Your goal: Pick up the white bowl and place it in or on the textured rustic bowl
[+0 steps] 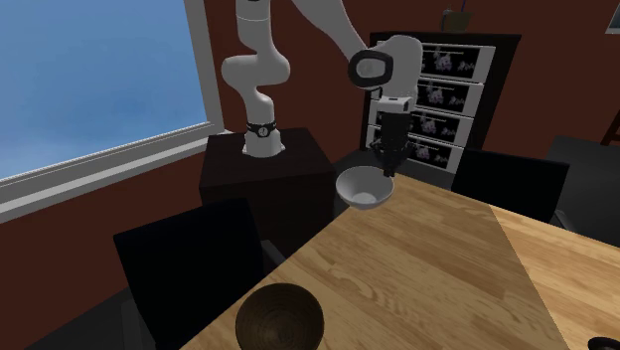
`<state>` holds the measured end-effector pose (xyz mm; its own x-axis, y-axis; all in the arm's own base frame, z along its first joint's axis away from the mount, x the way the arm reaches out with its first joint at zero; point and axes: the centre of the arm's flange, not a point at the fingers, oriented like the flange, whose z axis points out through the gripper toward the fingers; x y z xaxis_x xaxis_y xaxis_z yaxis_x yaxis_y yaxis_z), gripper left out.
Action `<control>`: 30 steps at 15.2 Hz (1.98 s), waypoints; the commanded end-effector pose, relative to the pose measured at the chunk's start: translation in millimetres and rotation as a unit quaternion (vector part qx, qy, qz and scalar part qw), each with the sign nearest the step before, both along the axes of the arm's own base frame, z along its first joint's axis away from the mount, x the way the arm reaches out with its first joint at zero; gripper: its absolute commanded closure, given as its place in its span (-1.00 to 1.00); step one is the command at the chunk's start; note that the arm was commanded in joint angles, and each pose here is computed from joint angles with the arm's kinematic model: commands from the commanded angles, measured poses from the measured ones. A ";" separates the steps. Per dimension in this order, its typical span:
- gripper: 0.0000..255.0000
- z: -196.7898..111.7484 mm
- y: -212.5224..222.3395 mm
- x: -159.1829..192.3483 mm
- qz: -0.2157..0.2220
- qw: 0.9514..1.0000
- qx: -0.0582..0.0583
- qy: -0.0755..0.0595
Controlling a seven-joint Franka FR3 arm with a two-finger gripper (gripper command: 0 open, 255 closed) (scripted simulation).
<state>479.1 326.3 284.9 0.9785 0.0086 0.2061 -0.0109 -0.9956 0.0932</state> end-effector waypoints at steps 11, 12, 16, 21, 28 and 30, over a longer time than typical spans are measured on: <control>1.00 13.0 -118.7 103.2 0.001 1.000 0.000 0.000; 1.00 14.5 -128.6 111.8 0.001 1.000 0.000 0.000; 1.00 20.2 -168.4 146.0 0.001 1.000 0.000 0.000; 1.00 27.3 -218.1 188.8 0.001 1.000 0.000 0.000; 1.00 31.1 -281.1 243.2 0.001 1.000 0.000 0.000; 1.00 20.5 -281.1 243.2 0.001 1.000 0.000 0.000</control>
<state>721.2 47.1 309.1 0.9785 0.0096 0.2061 -0.0100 -0.9955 0.0938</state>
